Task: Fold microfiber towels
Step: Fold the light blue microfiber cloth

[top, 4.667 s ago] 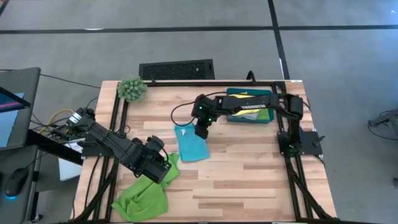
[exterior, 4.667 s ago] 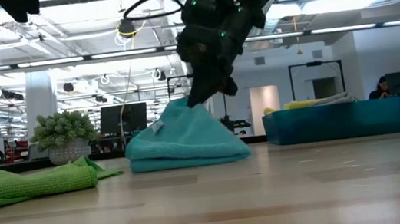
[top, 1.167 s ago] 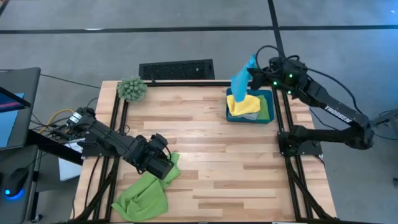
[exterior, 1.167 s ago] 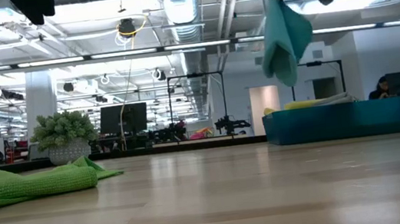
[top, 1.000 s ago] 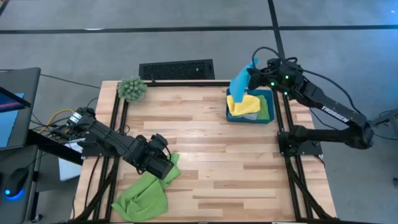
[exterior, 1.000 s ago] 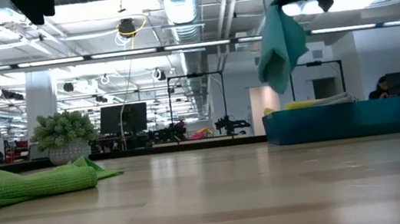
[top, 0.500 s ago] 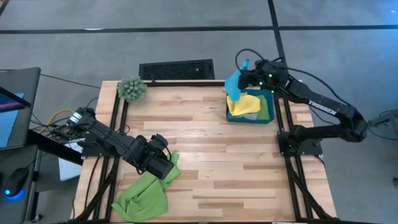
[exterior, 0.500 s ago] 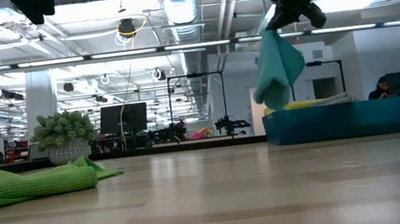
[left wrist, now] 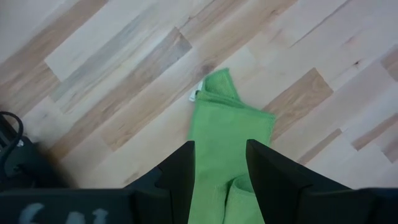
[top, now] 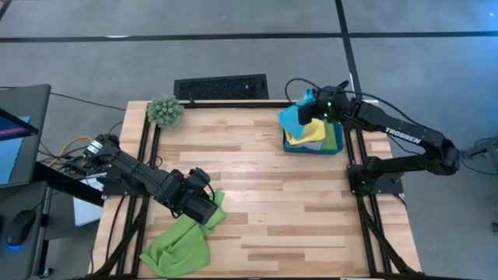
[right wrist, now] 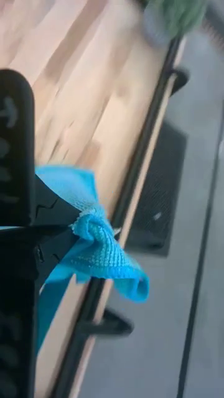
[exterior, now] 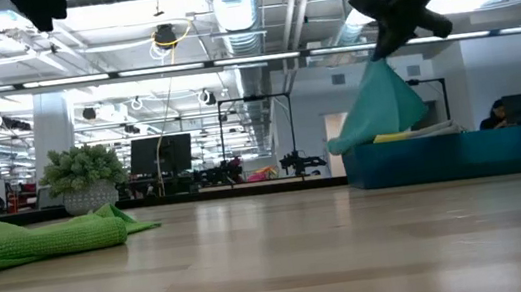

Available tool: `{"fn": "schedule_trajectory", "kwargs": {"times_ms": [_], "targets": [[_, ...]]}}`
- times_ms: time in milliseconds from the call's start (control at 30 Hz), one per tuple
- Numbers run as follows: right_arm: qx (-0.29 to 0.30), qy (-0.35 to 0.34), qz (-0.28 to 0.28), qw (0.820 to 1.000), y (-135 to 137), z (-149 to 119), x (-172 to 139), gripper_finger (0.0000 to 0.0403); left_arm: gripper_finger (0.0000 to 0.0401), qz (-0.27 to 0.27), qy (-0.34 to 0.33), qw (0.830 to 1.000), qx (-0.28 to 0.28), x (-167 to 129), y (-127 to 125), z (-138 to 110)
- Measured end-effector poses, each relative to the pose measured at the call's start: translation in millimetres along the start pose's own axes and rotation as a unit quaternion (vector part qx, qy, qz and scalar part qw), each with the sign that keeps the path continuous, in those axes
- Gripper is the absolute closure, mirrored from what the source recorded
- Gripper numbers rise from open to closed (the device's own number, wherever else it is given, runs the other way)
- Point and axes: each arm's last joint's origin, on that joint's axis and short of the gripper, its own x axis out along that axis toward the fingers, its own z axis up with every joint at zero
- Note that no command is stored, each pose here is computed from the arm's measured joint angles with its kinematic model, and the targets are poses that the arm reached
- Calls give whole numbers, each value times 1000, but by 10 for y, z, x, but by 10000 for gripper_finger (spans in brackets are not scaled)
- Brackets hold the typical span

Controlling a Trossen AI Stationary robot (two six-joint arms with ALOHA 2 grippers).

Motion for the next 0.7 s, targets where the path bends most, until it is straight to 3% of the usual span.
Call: {"fn": "schedule_trajectory", "kwargs": {"times_ms": [433, 700], "targets": [[-51, 125, -90, 987, -93, -310, -105, 396, 264, -8, 17, 1000, -2, 0, -11, -10], [-67, 150, -115, 980, -128, -369, -135, 393, 264, -8, 17, 1000, 2, 0, -11, -10]]}}
